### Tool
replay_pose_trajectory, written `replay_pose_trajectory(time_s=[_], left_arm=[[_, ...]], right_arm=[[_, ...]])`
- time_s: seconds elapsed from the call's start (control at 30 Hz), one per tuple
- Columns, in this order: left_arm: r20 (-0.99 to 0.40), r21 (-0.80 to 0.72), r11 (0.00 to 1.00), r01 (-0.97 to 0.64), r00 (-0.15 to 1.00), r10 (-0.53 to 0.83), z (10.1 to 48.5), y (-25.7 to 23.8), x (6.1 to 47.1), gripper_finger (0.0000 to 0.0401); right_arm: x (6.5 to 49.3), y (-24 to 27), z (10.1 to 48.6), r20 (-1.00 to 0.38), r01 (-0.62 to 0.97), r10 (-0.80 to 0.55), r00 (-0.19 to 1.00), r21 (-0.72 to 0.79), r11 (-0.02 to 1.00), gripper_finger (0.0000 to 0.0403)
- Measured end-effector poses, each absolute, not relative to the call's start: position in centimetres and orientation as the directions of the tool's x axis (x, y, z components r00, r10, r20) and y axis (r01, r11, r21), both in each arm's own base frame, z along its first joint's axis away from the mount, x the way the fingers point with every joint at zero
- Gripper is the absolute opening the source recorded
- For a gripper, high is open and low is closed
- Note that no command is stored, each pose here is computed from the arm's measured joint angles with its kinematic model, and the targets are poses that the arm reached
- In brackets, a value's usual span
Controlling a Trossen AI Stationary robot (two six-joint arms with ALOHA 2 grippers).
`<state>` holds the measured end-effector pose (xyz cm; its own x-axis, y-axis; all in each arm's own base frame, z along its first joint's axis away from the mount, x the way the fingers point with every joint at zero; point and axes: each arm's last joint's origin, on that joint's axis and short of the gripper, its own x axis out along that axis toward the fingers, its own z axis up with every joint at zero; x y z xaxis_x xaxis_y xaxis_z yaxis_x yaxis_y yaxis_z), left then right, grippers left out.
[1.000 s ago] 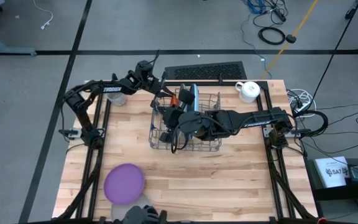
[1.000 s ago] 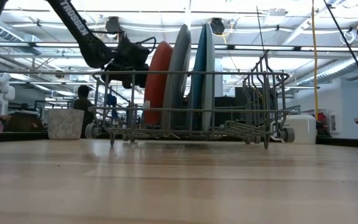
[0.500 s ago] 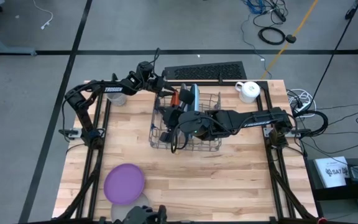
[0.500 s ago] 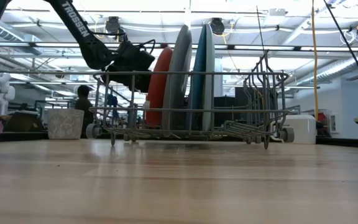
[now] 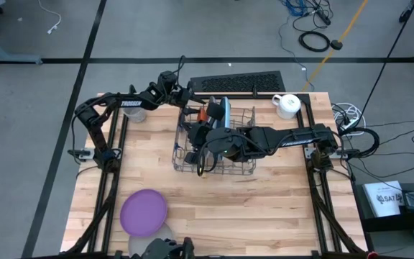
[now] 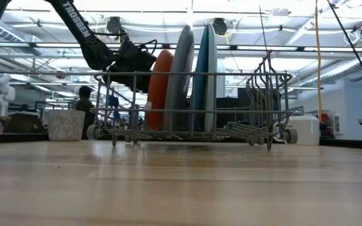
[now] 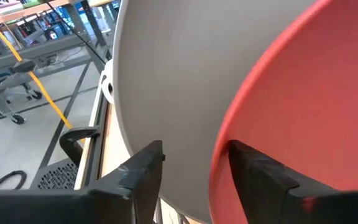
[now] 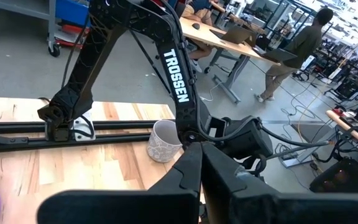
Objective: Sort dishes
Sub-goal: Put the orange plate in the dish rack
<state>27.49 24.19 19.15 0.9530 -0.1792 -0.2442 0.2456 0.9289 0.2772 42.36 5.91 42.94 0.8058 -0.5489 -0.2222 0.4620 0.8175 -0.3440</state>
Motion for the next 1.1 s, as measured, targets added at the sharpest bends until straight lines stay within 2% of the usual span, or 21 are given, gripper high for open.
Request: replay_pose_trajectory(time_s=[0.23, 0.6, 0.83, 1.0, 1.1], left_arm=[[-0.229, 0.234, 0.937, 0.26, 0.951, -0.207, 19.6, 24.0, 27.5, 0.0215], [-0.181, 0.177, 0.954, 0.242, 0.961, -0.21, 23.4, 22.7, 26.5, 0.0263], [-0.217, 0.147, 0.955, 0.259, 0.95, -0.224, 25.5, 21.3, 25.1, 0.0265], [-0.292, 0.166, 0.96, 0.224, 0.941, -0.169, 24.8, 20.9, 25.1, 0.0265], [-0.307, 0.149, 0.96, 0.238, 0.934, -0.184, 24.2, 20.7, 25.6, 0.0265]], right_arm=[[42.4, 5.8, 42.9, -0.222, 0.464, -0.551, 0.804, -0.344, 0.816, 0.0], [42.4, 5.5, 42.9, -0.222, 0.469, -0.556, 0.801, -0.344, 0.813, 0.0], [42.4, 5.5, 42.9, -0.222, 0.463, -0.556, 0.801, -0.359, 0.81, 0.0], [42.4, 5.5, 43.0, -0.221, 0.46, -0.556, 0.801, -0.366, 0.809, 0.0], [42.4, 5.6, 43.0, -0.221, 0.461, -0.555, 0.802, -0.361, 0.81, 0.0]])
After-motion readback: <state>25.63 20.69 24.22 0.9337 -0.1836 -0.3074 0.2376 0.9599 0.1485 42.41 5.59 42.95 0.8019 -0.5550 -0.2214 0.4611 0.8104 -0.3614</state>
